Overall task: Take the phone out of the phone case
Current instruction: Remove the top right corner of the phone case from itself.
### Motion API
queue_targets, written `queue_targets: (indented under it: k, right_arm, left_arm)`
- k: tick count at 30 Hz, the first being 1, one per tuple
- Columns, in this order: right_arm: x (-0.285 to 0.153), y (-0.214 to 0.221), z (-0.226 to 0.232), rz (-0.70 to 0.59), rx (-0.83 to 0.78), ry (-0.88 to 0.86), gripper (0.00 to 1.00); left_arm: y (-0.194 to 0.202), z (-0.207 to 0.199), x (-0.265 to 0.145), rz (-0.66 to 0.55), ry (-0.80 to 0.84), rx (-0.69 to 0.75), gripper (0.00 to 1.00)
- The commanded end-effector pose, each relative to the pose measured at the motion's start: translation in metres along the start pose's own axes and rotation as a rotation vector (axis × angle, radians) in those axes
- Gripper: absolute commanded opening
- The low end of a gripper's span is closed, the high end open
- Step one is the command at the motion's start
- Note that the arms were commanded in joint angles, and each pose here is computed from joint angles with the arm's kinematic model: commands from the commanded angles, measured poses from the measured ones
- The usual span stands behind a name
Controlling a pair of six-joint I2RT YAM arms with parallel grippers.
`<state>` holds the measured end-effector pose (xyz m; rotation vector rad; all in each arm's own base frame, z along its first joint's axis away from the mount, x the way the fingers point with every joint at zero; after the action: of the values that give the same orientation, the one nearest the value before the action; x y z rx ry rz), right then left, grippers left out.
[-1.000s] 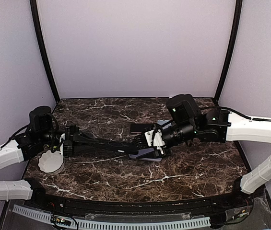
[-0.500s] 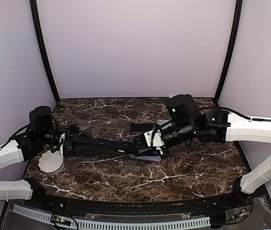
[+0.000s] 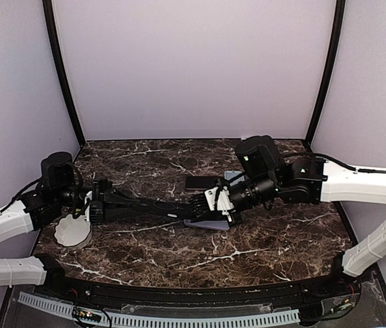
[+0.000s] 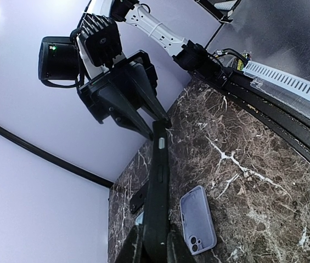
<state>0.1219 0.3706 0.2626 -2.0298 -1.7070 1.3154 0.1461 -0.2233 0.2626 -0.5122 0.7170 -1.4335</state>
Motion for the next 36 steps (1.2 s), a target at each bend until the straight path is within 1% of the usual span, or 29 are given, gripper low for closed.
queue_targets:
  k: [1, 18, 36]
  right_arm:
    - [0.005, -0.008, -0.001, -0.036, -0.002, -0.015, 0.11]
    - [0.006, -0.018, 0.009, -0.098, 0.055, -0.107, 0.08]
    - [0.005, -0.019, 0.018, -0.116, 0.09, -0.177, 0.02]
  left_arm:
    - [-0.02, 0.005, -0.003, -0.067, -0.02, 0.114, 0.0]
    - [-0.023, 0.007, -0.004, -0.07, -0.027, 0.139, 0.0]
    - [-0.028, 0.004, -0.002, -0.096, -0.013, 0.149, 0.0]
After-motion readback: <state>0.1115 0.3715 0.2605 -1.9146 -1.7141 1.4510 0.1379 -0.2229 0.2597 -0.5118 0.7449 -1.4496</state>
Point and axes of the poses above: each gripper's point midway between its finger pads, its own x axis out along the fingers, its own z axis along the line the jaws close on, y = z × x, the point moved 4 cm from there along -x, back along the fingers, and after that the axes turned 11 degrees about -x, right-handed, at the moved point
